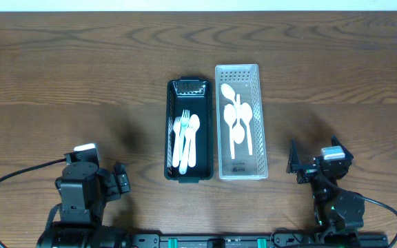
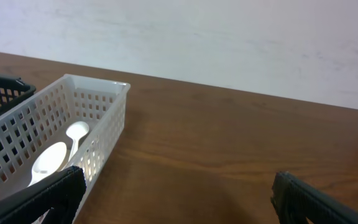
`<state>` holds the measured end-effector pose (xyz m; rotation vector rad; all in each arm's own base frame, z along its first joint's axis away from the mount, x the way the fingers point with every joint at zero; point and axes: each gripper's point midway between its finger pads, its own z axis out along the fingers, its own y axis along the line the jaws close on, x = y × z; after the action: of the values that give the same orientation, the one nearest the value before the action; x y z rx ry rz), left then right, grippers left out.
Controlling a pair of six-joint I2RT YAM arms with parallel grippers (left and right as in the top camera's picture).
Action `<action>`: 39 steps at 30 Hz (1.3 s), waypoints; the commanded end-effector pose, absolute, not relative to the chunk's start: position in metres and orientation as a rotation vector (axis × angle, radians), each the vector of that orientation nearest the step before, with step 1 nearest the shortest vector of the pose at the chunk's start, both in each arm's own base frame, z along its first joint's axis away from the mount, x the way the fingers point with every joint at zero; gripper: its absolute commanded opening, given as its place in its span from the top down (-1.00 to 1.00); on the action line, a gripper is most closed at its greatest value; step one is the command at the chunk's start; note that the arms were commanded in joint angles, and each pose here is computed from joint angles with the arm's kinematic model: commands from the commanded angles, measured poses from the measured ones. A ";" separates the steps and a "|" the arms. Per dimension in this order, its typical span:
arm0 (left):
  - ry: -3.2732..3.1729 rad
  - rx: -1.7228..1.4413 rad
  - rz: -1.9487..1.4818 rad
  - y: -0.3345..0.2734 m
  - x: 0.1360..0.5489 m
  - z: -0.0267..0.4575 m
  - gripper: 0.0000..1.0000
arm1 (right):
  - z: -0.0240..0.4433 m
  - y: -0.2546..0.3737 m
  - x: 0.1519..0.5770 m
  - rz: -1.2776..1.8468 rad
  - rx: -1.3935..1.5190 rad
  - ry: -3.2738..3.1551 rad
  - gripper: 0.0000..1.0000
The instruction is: Pack container
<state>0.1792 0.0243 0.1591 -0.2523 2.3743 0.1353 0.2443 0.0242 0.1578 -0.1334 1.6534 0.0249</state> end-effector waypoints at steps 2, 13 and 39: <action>2.356 -0.267 0.139 0.026 0.176 0.162 -0.96 | 0.156 0.024 0.244 0.015 -0.148 1.648 -0.98; 2.082 -0.336 0.125 0.039 0.148 0.184 -0.96 | 0.156 0.024 0.244 0.015 -0.148 1.648 -0.98; 1.706 -0.165 0.118 0.030 0.242 0.140 -0.96 | 0.156 0.024 0.244 0.015 -0.148 1.648 -0.99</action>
<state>0.2410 0.0313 0.1574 -0.1870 1.6647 0.1098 0.2445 0.0243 0.1574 -0.1337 1.6499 0.0250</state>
